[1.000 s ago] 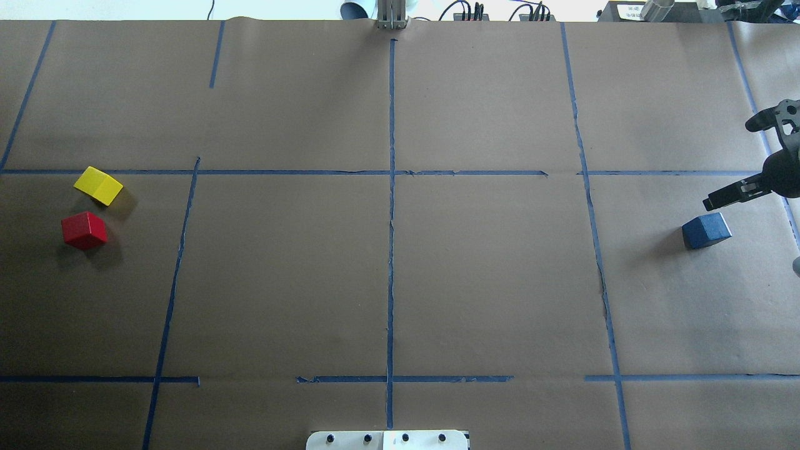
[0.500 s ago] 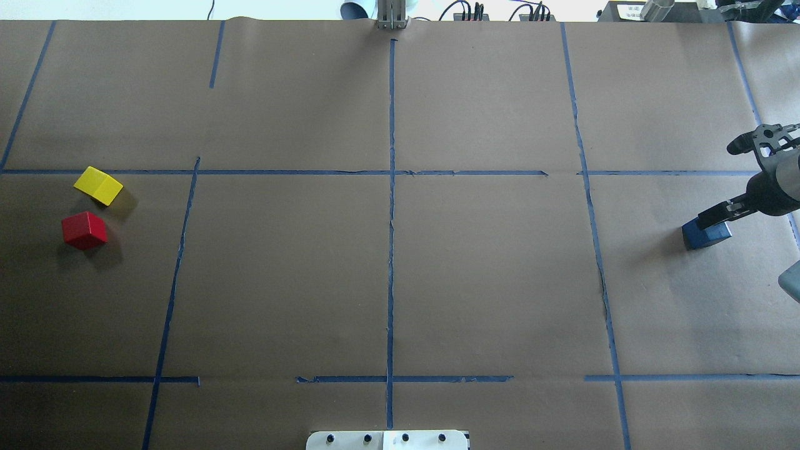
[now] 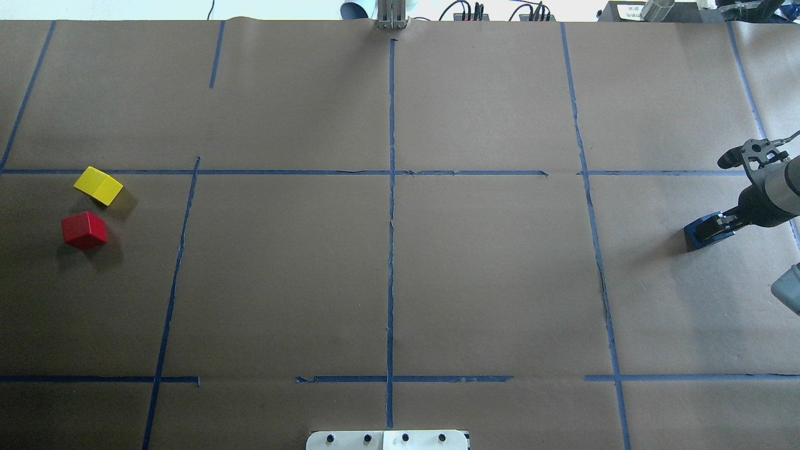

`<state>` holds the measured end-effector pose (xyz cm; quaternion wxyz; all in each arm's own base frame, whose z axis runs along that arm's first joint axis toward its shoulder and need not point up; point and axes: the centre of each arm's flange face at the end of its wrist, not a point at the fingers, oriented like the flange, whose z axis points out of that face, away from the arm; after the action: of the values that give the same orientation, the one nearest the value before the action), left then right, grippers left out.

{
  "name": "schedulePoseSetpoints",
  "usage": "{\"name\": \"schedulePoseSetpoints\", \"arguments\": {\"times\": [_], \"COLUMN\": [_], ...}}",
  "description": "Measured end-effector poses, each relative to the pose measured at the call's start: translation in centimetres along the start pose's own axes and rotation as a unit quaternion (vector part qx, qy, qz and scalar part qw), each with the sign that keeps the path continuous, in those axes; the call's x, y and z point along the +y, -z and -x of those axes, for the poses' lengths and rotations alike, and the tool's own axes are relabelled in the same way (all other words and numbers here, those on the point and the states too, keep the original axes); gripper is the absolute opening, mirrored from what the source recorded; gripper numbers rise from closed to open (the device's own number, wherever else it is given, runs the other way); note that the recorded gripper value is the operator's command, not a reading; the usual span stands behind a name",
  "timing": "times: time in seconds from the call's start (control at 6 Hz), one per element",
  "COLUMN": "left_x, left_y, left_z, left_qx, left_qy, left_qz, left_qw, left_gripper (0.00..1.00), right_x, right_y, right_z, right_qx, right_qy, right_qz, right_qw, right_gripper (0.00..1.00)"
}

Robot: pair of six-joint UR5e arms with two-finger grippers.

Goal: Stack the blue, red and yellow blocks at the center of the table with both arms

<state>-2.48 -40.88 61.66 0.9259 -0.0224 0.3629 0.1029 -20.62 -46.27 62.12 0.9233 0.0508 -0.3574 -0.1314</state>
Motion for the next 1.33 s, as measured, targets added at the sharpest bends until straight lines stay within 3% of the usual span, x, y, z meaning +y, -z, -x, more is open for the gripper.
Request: {"name": "schedulePoseSetpoints", "arguments": {"times": [0.17,0.5,0.83,1.33], "left_x": [0.0,0.0,-0.1,-0.1], "left_y": [0.0,0.0,0.1,0.1], "left_z": [0.0,0.0,-0.1,-0.2], "left_qx": [0.0,0.0,0.0,0.0], "left_qy": [0.0,-0.001,-0.002,-0.003], "left_qz": [0.0,-0.001,-0.002,-0.002], "left_qw": [1.0,1.0,1.0,1.0], "left_gripper": [1.0,1.0,1.0,1.0], "right_x": [-0.4,-4.4,-10.8,-16.2], "right_y": [0.2,3.6,5.6,7.2], "right_z": [0.5,6.5,21.6,47.2], "right_qx": [-0.003,-0.033,-0.072,-0.05], "right_qy": [-0.004,-0.052,-0.098,-0.187], "right_qz": [-0.003,-0.037,-0.047,-0.048], "right_qw": [1.0,0.9974,0.9915,0.9799], "right_gripper": [0.0,0.0,0.0,0.0]}}
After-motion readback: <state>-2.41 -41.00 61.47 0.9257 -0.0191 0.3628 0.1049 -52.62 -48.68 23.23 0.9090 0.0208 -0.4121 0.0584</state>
